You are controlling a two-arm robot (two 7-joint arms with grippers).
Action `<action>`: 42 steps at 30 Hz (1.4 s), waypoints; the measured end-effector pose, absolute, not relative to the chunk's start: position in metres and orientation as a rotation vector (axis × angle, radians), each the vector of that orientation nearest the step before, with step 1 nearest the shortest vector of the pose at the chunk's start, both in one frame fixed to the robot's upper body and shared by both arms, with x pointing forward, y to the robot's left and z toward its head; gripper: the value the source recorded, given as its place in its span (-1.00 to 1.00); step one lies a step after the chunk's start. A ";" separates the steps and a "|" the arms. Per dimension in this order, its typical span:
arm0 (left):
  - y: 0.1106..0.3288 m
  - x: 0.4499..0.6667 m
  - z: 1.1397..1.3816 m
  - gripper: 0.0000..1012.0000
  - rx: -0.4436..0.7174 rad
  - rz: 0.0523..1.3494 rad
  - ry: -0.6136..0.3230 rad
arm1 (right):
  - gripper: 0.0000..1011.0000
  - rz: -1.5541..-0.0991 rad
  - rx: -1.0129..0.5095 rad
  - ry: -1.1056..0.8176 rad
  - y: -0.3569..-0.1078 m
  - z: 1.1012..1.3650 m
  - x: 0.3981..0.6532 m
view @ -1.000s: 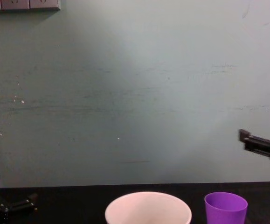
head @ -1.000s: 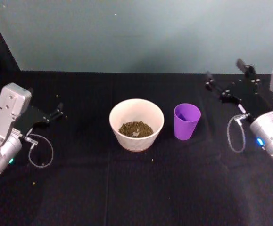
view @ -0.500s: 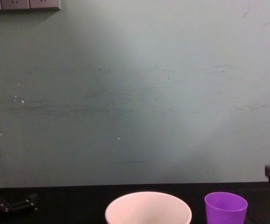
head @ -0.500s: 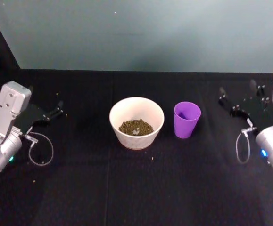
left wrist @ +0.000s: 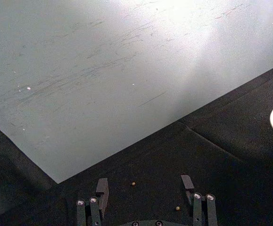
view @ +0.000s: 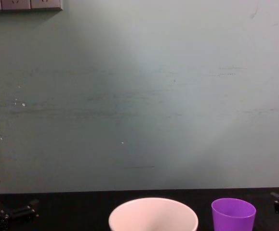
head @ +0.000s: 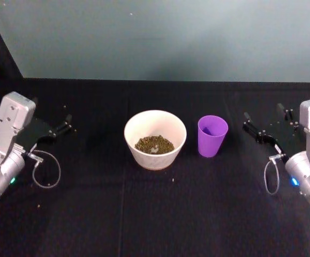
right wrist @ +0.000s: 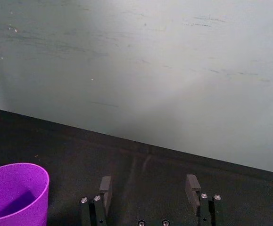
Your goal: Pick up the cup and pour the mung beans from the cup into the bowl.
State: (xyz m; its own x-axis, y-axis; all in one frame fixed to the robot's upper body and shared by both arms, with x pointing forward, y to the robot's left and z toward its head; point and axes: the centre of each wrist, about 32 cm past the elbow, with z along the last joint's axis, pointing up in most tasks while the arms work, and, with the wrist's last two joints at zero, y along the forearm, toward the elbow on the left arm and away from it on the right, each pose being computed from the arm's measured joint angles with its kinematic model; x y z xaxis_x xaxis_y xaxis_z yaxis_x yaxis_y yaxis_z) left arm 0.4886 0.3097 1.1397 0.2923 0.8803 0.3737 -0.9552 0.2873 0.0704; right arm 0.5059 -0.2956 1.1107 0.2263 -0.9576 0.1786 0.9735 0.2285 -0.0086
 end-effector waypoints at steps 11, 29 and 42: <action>0.310 0.489 1.140 0.98 0.304 1.248 -0.285 | 0.98 -1.334 -0.127 -0.146 -0.296 1.111 0.506; 0.310 0.489 1.140 0.98 0.304 1.248 -0.285 | 0.98 -1.333 -0.126 -0.146 -0.296 1.111 0.506; 0.310 0.489 1.140 0.98 0.304 1.248 -0.285 | 0.98 -1.333 -0.125 -0.146 -0.296 1.111 0.506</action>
